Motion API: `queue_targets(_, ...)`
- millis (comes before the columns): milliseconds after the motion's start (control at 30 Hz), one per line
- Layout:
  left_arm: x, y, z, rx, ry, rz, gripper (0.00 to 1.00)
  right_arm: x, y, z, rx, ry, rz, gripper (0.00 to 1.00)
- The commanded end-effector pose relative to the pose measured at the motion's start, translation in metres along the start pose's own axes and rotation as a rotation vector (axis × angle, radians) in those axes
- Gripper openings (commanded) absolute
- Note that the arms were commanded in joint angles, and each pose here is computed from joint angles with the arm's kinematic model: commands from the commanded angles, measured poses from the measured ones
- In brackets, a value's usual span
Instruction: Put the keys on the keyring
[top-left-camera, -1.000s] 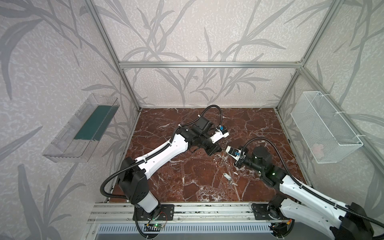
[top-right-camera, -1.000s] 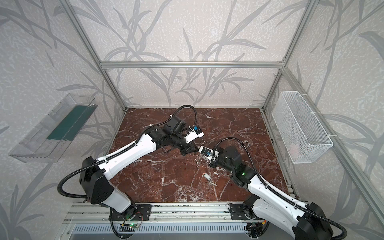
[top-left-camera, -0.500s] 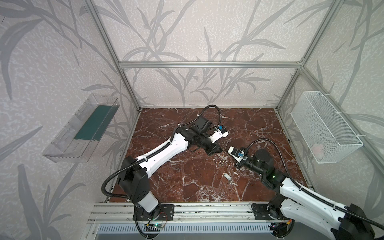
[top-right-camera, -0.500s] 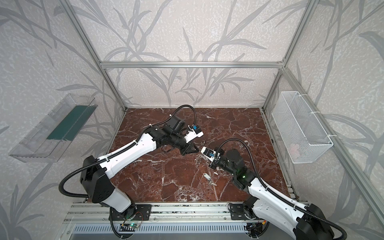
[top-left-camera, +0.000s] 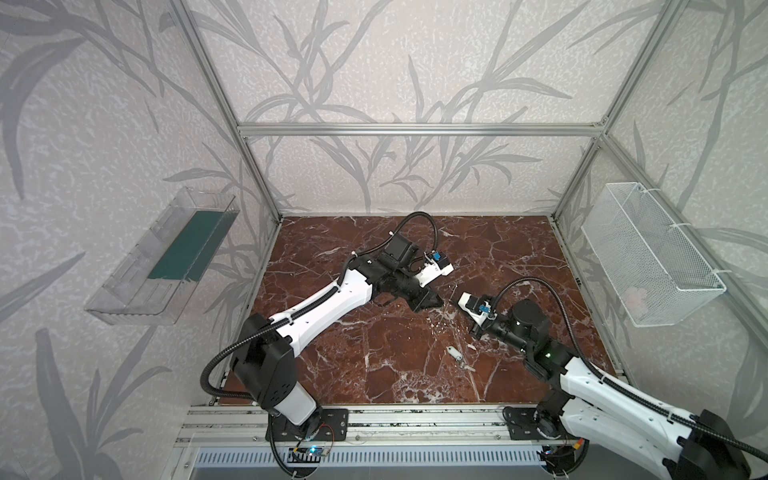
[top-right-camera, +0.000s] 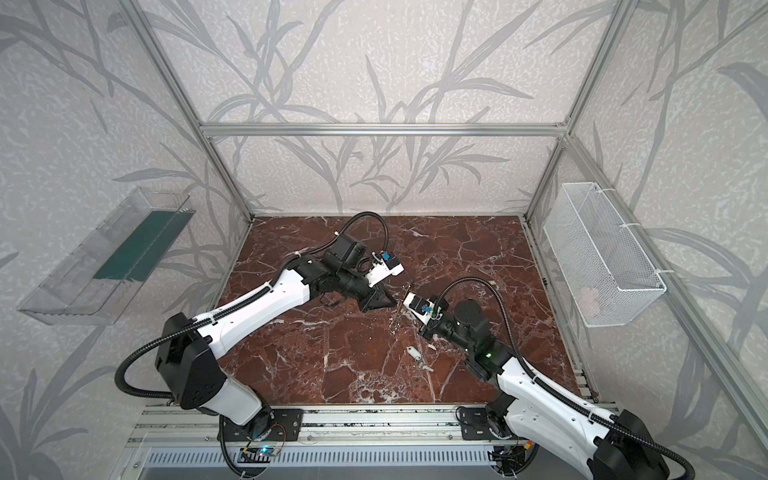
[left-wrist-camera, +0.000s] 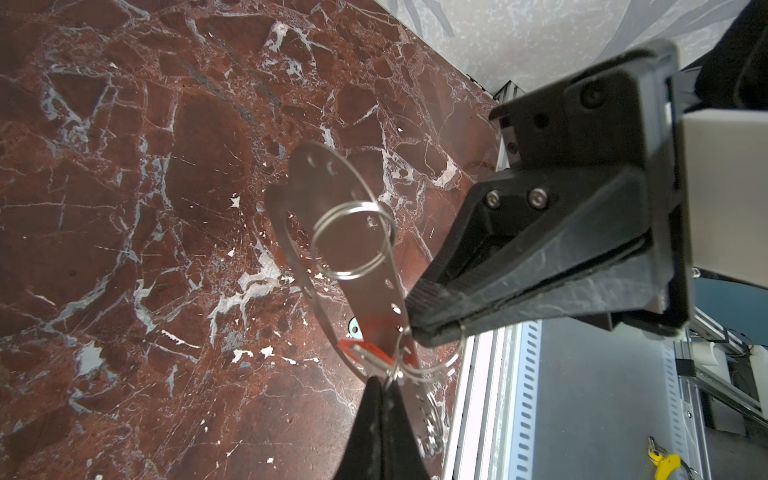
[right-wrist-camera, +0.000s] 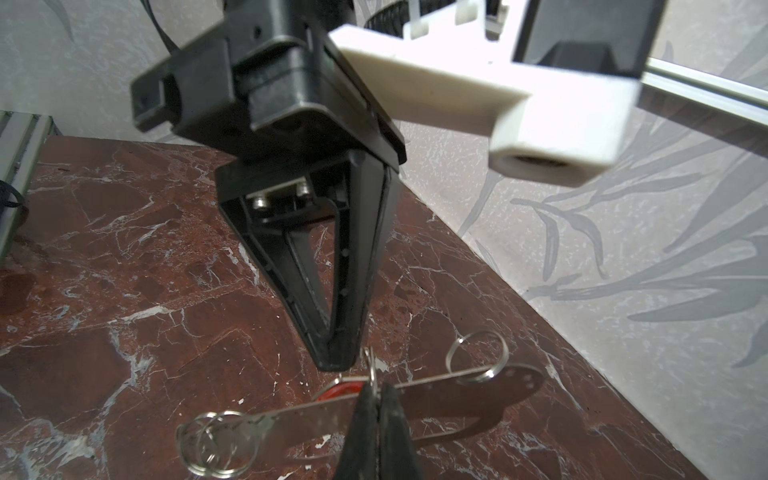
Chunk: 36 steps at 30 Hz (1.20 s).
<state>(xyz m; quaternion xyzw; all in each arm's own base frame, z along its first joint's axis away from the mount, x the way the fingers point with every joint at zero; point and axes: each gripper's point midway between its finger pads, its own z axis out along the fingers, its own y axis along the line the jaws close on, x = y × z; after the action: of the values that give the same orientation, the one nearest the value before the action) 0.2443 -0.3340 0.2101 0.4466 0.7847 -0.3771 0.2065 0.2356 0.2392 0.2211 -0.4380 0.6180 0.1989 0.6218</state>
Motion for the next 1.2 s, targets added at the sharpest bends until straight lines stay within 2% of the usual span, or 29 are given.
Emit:
queue_targets(0,0.004,0.004,-0.012,-0.062,-0.025,0.036,0.21,-0.033,-0.006,-0.003,-0.018,-0.135,0.025,0.0)
queue_targets(100,-0.004,0.006,-0.029,-0.153,-0.097,0.14,0.29,-0.031,0.0,-0.001,-0.061,-0.131,0.036,0.0)
queue_targets(300,-0.01,-0.005,-0.063,-0.274,-0.225,0.423,0.26,-0.032,0.008,0.006,-0.151,-0.126,0.045,0.0)
queue_targets(433,-0.016,-0.009,-0.073,-0.31,-0.28,0.512,0.23,-0.035,0.01,0.01,-0.182,-0.133,0.045,0.0)
queue_targets(500,-0.016,-0.013,-0.071,-0.28,-0.276,0.52,0.23,-0.037,0.011,0.012,-0.2,-0.138,0.046,0.0)
queue_targets(600,-0.009,-0.025,-0.063,-0.2,-0.255,0.595,0.23,-0.04,0.013,0.014,-0.225,-0.146,0.053,0.0)
queue_targets(767,-0.013,-0.025,-0.061,-0.198,-0.294,0.608,0.23,-0.047,0.023,0.015,-0.309,-0.167,0.061,0.0)
queue_targets(1167,-0.002,-0.036,-0.055,-0.116,-0.274,0.634,0.23,-0.052,0.024,0.018,-0.333,-0.175,0.073,0.0)
